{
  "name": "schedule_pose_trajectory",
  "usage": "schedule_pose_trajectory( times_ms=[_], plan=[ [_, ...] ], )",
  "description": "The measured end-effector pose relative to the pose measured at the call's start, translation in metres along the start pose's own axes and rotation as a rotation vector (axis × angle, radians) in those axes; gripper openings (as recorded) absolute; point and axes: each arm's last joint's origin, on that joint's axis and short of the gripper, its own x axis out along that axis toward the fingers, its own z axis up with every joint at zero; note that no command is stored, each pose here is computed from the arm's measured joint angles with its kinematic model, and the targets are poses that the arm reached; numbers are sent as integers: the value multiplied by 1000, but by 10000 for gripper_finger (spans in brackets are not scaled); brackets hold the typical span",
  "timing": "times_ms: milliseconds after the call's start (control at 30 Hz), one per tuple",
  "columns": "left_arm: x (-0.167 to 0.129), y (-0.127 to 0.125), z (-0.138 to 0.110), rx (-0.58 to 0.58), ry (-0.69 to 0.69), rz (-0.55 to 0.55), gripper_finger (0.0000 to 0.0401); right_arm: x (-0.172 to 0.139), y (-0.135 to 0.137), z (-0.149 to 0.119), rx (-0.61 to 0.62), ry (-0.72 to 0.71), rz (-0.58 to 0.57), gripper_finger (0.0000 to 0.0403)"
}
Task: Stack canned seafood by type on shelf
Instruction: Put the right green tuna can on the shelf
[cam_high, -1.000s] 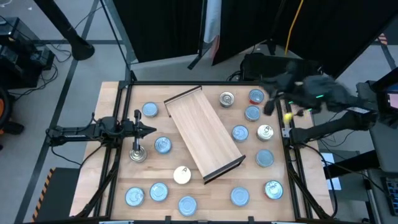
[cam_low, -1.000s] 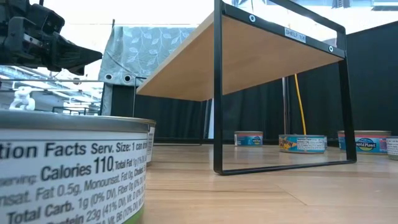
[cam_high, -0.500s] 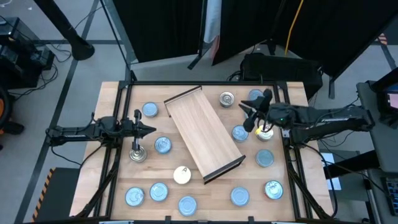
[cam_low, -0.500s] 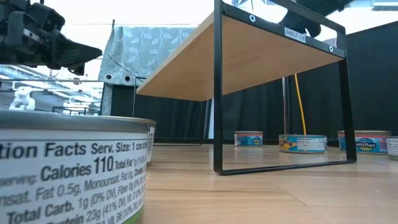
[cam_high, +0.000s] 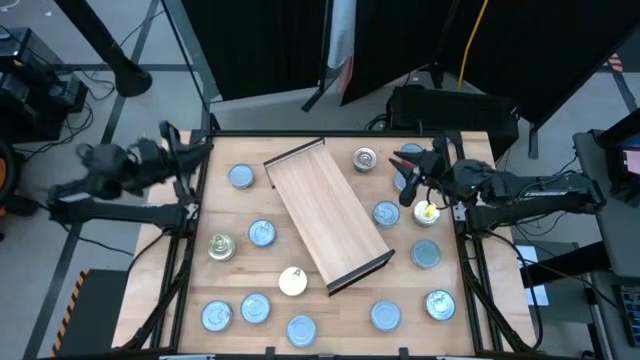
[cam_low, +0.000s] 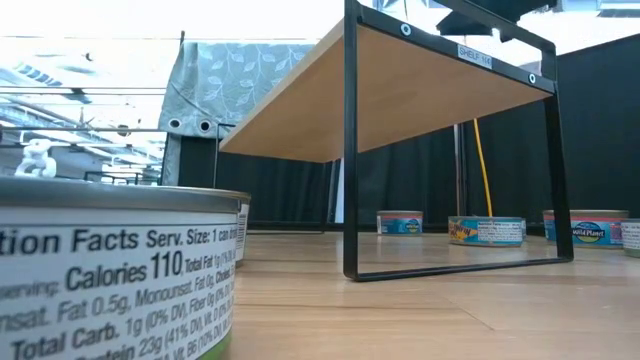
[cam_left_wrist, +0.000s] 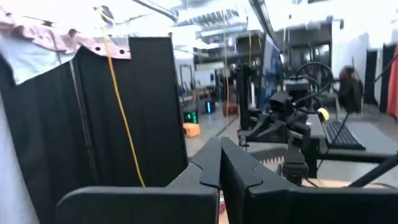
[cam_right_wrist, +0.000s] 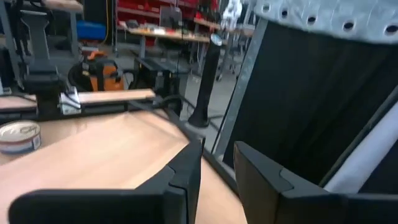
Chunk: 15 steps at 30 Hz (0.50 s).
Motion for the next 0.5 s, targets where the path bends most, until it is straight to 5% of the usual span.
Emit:
schedule_pose_trajectory(
  times_ms=[100, 200, 367, 500],
  plan=[
    [23, -2, 32, 32, 114, -56, 2, -1, -1, 4, -29, -38, -4, 87],
    [47, -11, 32, 40, 305, -135, 2, -1, -1, 6, -74, -50, -5, 87],
    [73, -29, -15, -26, 623, -135, 2, 2, -4, 3, -120, -23, -25, 77],
    [81, -49, -69, -25, 656, -164, 2, 7, -11, -6, -151, 55, -62, 36]
  ],
)
